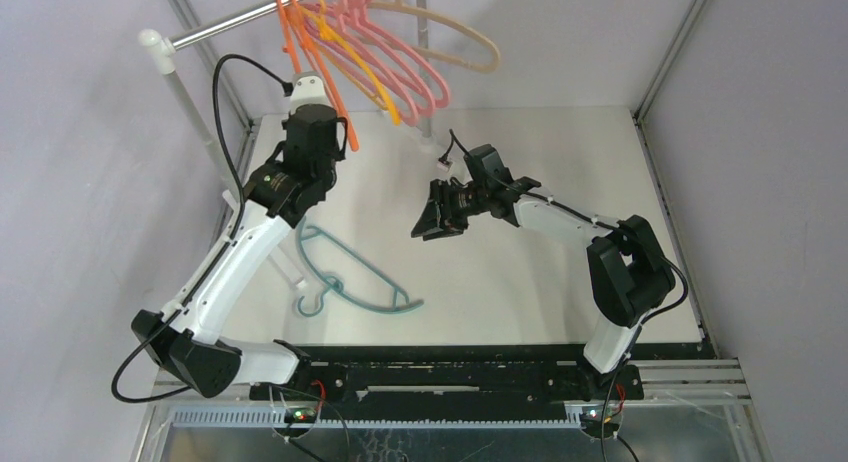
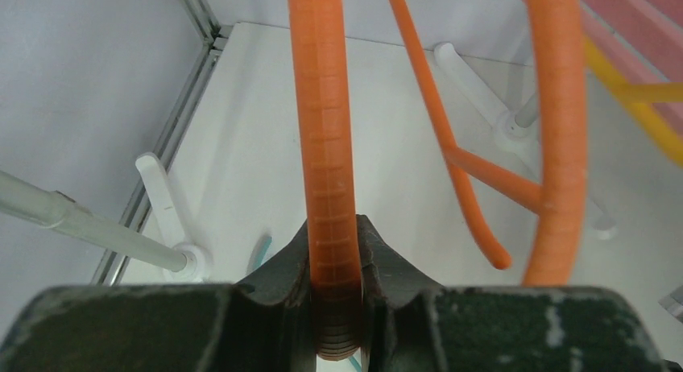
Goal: Organize the hangers
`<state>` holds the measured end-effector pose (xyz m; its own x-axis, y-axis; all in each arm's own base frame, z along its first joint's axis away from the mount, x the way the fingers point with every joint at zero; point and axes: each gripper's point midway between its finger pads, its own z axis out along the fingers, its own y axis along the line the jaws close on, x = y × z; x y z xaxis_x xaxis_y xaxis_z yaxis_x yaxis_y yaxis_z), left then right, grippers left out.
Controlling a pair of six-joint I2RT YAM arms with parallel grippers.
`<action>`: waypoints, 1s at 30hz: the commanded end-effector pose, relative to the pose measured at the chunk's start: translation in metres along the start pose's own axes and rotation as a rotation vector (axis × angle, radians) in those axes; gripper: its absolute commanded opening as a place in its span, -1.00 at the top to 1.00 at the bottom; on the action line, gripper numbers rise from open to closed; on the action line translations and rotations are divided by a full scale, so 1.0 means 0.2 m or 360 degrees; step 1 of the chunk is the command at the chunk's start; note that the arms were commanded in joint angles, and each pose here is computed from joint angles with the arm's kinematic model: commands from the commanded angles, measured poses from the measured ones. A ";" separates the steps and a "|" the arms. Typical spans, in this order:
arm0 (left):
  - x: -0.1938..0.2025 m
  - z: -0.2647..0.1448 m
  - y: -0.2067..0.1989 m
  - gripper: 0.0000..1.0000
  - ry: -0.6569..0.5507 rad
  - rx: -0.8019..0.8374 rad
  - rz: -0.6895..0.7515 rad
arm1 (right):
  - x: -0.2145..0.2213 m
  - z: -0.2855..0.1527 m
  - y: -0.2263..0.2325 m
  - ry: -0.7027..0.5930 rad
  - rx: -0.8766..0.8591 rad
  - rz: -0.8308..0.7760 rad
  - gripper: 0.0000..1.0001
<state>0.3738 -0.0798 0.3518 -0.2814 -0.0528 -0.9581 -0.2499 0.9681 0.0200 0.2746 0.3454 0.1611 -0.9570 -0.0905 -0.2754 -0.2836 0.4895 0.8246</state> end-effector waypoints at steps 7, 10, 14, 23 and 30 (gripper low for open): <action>-0.11 -0.16 0.05 -0.16 -0.0089 0.0140 -0.0148 | 0.02 -0.08 0.03 -0.0027 0.0032 -0.0138 -0.13; -0.11 -0.21 0.06 -0.76 -0.0099 0.0191 -0.0167 | 0.04 -0.08 0.02 -0.0012 0.0063 -0.0187 -0.15; -0.07 -0.29 0.09 -0.99 -0.0108 0.0262 -0.0204 | 0.11 -0.05 0.04 0.0032 0.0106 -0.0294 -0.17; 0.10 -0.44 0.14 -0.99 -0.0062 0.0436 -0.0292 | 0.32 0.13 0.05 0.0227 0.0296 -0.0654 -0.18; 0.11 -0.61 0.16 -0.99 -0.0119 0.0658 -0.0328 | 0.37 0.28 0.08 0.0280 0.0419 -0.0926 -0.18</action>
<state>0.2619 -0.0717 0.3544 -0.2203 -0.2109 -0.9524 0.0035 0.9762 -0.2169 0.1888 0.3830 0.1233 -0.7547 -0.4821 -0.4449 -0.6554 0.5252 0.5427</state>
